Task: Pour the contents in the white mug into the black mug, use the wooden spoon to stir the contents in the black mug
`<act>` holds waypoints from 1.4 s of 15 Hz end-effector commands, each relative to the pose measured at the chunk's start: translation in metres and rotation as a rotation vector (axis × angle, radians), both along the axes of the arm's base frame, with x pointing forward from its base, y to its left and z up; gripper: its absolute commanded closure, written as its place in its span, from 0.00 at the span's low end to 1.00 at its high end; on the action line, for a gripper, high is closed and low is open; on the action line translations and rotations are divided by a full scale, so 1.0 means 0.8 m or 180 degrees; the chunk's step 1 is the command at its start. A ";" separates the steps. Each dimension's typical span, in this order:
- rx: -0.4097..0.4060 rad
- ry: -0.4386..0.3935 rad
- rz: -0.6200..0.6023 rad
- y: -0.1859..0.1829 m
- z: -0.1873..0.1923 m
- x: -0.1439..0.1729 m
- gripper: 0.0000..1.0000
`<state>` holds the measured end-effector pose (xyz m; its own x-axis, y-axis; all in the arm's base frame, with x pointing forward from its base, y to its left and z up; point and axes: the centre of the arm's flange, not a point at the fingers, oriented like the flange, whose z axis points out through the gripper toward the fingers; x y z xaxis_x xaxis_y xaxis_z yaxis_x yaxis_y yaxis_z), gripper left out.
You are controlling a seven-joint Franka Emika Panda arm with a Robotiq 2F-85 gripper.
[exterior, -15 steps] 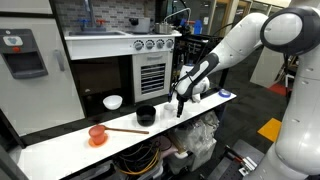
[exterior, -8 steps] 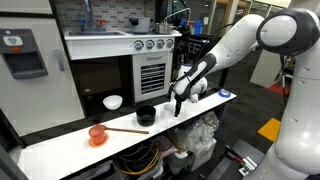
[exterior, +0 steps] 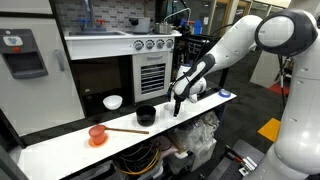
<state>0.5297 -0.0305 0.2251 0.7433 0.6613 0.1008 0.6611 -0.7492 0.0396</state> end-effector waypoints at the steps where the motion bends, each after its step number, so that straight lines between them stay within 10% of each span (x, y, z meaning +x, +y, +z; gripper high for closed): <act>1: 0.0037 -0.0048 0.0046 -0.007 -0.009 0.009 0.48; 9: 0.0049 -0.0044 0.0051 -0.007 -0.013 0.007 0.99; 21: -0.0007 0.0218 -0.0100 0.002 0.023 -0.017 0.98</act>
<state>0.5275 -0.0286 0.2239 0.7581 0.6478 0.0757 0.6493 -0.7605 0.0060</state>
